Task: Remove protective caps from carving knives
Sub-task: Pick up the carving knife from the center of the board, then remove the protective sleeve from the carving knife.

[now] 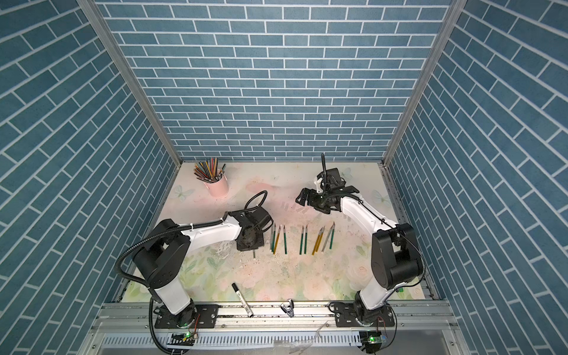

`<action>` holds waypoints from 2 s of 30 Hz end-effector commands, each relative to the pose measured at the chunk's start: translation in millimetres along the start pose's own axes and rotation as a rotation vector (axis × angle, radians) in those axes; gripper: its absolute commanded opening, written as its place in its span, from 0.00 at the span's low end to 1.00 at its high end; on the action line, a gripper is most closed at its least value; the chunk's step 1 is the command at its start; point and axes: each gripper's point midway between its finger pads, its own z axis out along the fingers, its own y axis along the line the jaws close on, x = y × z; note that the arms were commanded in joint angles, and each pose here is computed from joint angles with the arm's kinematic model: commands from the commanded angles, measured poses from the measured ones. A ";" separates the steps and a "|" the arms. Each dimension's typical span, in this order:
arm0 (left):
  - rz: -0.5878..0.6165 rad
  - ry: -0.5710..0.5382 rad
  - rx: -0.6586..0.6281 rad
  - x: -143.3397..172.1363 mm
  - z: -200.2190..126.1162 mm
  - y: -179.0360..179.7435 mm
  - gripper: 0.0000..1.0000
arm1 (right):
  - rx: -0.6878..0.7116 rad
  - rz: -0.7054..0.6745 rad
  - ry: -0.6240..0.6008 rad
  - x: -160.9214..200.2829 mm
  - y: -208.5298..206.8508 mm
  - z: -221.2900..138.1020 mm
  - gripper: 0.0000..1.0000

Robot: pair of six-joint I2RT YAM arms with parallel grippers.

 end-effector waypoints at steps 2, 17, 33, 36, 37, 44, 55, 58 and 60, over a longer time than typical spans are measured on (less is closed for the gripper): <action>0.105 -0.069 0.164 -17.6 -36.8 -33.6 0.00 | -0.052 -0.031 -0.015 -6.2 13.5 -9.4 0.98; 0.299 -0.201 0.756 -44.0 -128.3 -133.5 0.00 | -0.215 -0.026 -0.052 -1.6 49.0 -18.6 0.85; 0.285 -0.187 0.760 -47.8 -122.8 -140.3 0.00 | -0.237 -0.030 0.031 19.5 70.0 14.0 0.57; 0.285 -0.188 0.758 -48.3 -122.7 -140.5 0.00 | -0.239 -0.030 0.043 22.0 71.9 18.6 0.52; 0.285 -0.189 0.759 -48.5 -122.8 -140.8 0.00 | -0.239 -0.029 0.047 23.2 72.3 20.1 0.50; 0.285 -0.183 0.753 -48.1 -118.9 -140.7 0.00 | -0.249 -0.025 0.062 26.9 77.1 26.1 0.34; 0.285 -0.186 0.739 -48.1 -116.8 -138.1 0.00 | -0.255 -0.007 0.067 27.5 77.1 29.9 0.17; 0.281 -0.180 0.734 -47.3 -113.8 -137.1 0.00 | -0.259 -0.007 0.067 27.4 77.8 30.1 0.13; 0.280 -0.176 0.732 -47.1 -112.6 -136.8 0.00 | -0.259 -0.003 0.068 27.3 77.2 31.0 0.12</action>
